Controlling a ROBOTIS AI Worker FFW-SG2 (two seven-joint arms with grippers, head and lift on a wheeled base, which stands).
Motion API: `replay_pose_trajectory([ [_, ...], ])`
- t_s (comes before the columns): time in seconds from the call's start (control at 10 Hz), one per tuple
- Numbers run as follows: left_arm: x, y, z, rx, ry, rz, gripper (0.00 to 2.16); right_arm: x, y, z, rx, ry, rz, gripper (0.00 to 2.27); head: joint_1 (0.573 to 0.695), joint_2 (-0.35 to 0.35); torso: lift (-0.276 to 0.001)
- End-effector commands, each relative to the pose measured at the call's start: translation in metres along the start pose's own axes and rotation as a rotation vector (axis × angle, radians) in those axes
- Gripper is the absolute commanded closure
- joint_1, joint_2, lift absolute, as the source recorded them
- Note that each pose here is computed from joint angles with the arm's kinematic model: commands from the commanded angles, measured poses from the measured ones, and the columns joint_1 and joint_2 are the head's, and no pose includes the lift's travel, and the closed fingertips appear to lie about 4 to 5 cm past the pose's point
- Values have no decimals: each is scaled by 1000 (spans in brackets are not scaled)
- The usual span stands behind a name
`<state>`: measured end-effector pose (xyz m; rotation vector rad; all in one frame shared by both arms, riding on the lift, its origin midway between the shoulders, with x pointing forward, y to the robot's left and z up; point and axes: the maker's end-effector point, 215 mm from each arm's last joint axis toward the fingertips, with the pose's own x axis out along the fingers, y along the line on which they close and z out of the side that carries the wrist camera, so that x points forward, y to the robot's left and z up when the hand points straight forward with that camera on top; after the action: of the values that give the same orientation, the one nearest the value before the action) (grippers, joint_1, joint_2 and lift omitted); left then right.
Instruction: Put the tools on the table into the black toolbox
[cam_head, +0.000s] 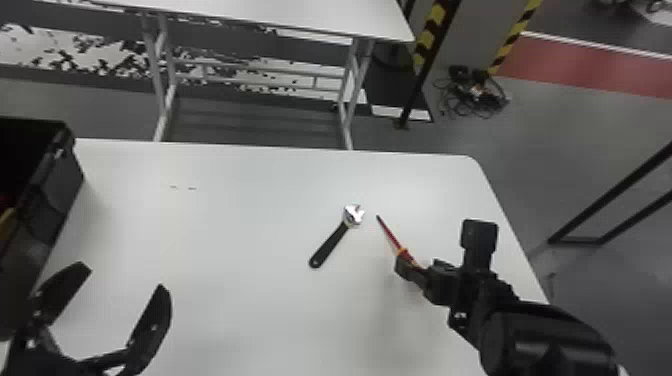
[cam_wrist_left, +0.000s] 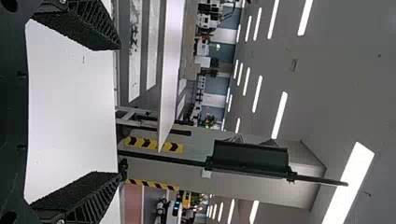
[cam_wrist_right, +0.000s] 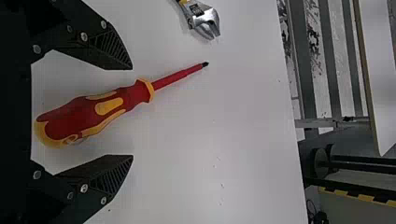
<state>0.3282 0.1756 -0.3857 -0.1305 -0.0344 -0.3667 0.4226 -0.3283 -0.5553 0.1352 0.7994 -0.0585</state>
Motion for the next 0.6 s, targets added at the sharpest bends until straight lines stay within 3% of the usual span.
replay_pose_trajectory([
  [0.0,0,0,0,1,1,-2,22,0,0,-1,-6,1,-1,863,695,-229,-75],
  [0.1,0,0,0,0,1,-1,22,1,1,-2,-15,3,-3,1403,695,-231,-75],
  [0.3,0,1,0,0,2,-3,22,1,2,-7,-46,12,-13,1929,695,-229,-75],
  [0.4,0,1,0,-2,1,-1,22,0,6,0,-51,-20,-8,2101,695,-227,-75],
  [0.5,-1,2,1,-5,-3,1,22,-3,5,6,-57,-55,-15,2111,695,-224,-75],
])
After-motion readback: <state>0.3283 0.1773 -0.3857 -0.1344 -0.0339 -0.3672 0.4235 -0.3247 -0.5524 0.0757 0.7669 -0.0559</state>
